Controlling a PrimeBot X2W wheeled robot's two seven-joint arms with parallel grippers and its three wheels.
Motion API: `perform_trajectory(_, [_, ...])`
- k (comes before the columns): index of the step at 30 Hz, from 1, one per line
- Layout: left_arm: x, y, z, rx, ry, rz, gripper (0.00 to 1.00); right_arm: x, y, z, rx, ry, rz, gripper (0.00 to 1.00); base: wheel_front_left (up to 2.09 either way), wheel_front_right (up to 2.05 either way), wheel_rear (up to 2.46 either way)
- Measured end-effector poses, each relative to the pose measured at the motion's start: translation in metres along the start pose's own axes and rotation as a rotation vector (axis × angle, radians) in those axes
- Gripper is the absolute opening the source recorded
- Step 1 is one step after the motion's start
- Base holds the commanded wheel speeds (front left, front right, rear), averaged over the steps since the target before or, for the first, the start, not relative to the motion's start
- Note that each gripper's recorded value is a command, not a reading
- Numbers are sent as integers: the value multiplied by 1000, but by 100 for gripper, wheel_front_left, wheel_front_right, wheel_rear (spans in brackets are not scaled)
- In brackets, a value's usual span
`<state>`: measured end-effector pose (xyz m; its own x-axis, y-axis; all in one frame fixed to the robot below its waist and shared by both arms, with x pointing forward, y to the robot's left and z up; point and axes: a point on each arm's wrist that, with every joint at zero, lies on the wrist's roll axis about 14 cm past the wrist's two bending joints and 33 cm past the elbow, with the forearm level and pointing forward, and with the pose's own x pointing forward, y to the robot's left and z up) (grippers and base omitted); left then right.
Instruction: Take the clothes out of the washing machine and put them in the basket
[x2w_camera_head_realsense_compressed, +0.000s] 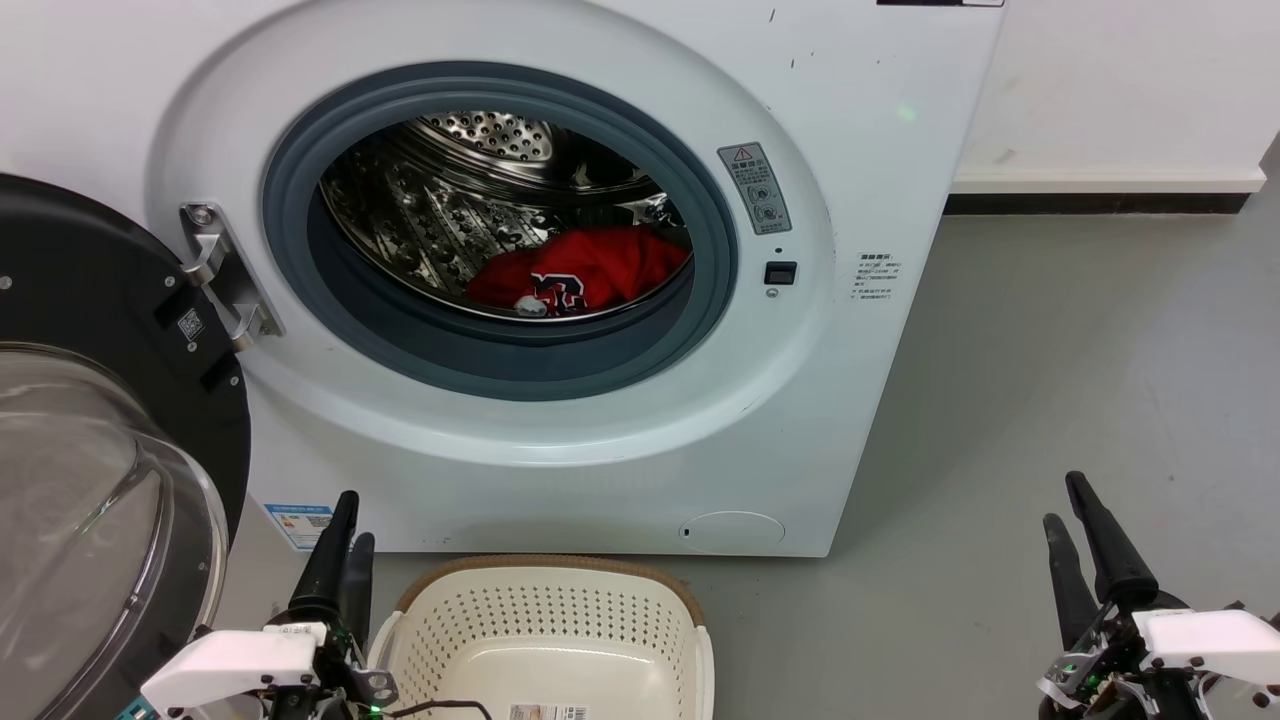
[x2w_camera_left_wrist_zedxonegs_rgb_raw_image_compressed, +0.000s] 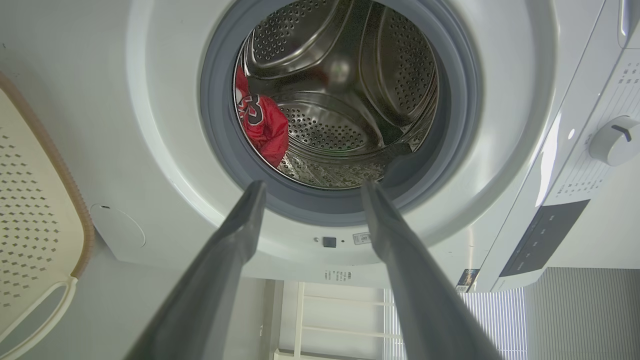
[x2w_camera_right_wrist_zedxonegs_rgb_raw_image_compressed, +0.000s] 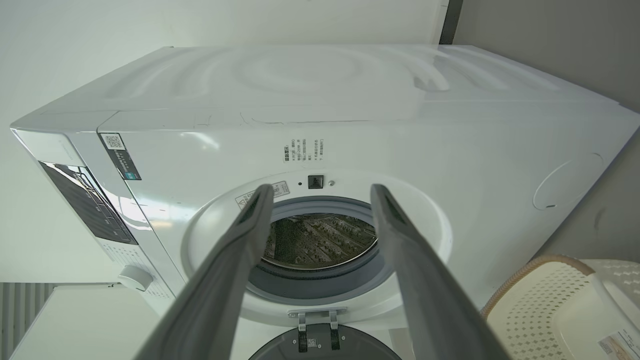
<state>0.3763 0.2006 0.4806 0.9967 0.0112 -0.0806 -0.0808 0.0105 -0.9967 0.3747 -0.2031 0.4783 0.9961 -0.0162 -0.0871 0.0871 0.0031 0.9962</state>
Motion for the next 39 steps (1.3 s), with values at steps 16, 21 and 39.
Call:
perform_trajectory(16, [2,-13,-2,324,-24,1,100,0,19,3,-338,-36,48,100,0,0,0])
perform_trajectory(21, [1,-12,-5,438,-27,14,100,-1,26,-2,-468,-33,69,100,0,0,0])
perform_trajectory(39, [-1,-17,-10,763,-53,14,100,-7,34,-9,-841,-45,109,100,0,0,0])
